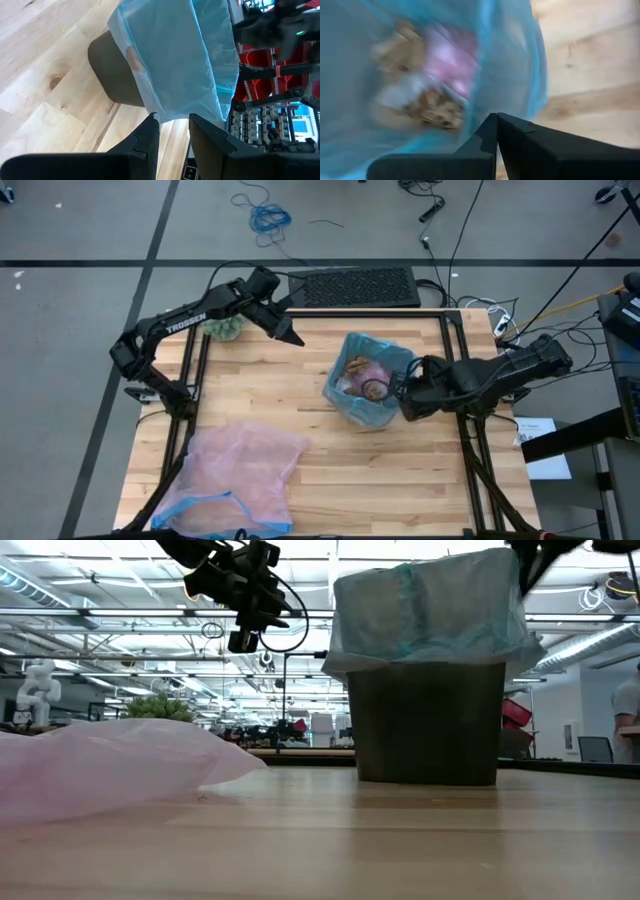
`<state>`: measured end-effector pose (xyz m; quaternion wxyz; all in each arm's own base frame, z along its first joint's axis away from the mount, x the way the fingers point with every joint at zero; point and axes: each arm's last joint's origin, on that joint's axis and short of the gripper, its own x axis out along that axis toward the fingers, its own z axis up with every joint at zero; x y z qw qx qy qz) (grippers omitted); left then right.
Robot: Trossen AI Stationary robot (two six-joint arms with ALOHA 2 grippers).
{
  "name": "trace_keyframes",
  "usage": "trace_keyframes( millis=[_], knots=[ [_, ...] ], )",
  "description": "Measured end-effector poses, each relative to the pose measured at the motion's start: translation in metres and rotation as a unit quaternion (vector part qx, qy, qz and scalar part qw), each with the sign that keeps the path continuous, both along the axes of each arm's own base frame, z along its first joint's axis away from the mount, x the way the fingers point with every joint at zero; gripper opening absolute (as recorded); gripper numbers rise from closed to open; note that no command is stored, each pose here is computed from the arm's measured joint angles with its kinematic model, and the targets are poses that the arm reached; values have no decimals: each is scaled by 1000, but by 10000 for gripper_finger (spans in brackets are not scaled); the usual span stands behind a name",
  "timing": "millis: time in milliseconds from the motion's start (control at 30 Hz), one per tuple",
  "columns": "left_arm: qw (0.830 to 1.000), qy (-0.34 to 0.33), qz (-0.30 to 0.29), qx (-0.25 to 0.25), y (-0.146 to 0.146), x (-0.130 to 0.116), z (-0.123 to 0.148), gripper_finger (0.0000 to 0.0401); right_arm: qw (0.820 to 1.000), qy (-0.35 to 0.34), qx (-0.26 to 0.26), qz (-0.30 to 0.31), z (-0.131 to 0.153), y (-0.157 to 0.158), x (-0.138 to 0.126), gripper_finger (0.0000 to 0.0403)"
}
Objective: Place trash/remove bag and relplace
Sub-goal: Remove the blue trash bag from the trash bin
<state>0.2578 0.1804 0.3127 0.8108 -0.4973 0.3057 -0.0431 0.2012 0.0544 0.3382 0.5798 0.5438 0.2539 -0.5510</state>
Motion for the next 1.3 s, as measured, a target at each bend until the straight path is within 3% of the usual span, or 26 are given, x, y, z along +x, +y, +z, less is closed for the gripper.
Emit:
trace_keyframes(
  millis=[133, 300, 433, 633, 767, 967, 1167, 1300],
  knots=[
    [1000, -7, 0, 5, 1, 1, 1, 98, 1000, -7, -16, 11, 26, -4, -7, 0],
    [1000, -12, 0, 10, 1, 2, 2, 74, 1000, 10, 17, 20, 25, -4, -6, 7],
    [1000, -13, 1, 11, 1, 2, 2, 58, 997, 51, 54, 11, 12, -4, 0, 51],
    [1000, -22, 1, 19, 2, 3, 3, 51, 995, 84, 45, -21, -9, -9, 11, 140],
    [1000, -21, 1, 19, 2, 3, 3, 51, 994, 98, 37, -30, -23, -14, 15, 165],
    [1000, -21, 1, 18, 2, 3, 3, 51, 995, 86, 14, -44, -50, -16, 17, 128],
    [1000, -21, 2, 20, 2, 3, 3, 51, 996, 84, -4, -35, -64, -16, 20, 14],
    [1000, -20, 4, 22, 3, 3, 3, 51, 997, 66, 6, -26, -62, -15, 23, 2]
  ],
)
